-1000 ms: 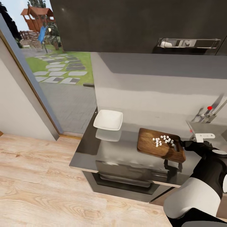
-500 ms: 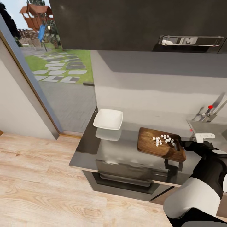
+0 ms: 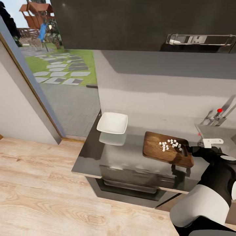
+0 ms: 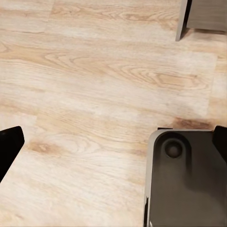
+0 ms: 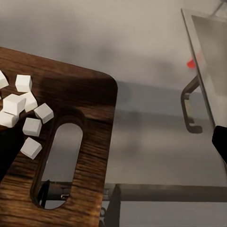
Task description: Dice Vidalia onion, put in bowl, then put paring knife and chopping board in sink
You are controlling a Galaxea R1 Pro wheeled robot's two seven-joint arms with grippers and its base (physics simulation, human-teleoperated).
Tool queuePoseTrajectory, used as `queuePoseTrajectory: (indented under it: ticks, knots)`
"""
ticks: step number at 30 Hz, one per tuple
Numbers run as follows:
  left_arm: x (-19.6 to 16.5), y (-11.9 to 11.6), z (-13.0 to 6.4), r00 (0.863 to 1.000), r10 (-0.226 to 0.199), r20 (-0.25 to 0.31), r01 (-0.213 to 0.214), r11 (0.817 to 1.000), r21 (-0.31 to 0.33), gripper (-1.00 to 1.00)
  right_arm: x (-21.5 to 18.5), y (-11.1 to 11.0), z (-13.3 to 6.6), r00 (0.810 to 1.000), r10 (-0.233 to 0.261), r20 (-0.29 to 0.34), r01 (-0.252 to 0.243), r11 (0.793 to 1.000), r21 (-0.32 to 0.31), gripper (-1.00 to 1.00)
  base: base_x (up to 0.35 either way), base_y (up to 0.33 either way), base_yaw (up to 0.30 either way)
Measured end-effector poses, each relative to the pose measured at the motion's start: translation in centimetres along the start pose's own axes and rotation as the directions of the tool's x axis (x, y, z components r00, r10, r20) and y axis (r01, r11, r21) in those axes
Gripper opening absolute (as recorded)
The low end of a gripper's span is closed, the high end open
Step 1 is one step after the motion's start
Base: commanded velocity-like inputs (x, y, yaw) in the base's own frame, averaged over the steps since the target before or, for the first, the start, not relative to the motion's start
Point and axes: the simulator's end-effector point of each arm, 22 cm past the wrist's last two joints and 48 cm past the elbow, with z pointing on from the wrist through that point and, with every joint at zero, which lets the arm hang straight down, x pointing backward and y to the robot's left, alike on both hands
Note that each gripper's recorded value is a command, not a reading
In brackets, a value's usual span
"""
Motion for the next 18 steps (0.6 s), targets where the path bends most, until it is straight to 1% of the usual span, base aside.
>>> queuePoseTrajectory:
  ticks: [18]
  knots:
    - [0.31, 0.05, -0.14, 1.000, 0.004, -0.010, -0.004, 1.000, 0.000, 1.00, 0.39, 0.12, 0.27, 1.000, -0.002, -0.008, 0.002, 1.000, -0.001, 1.00, 0.000, 0.000, 0.000]
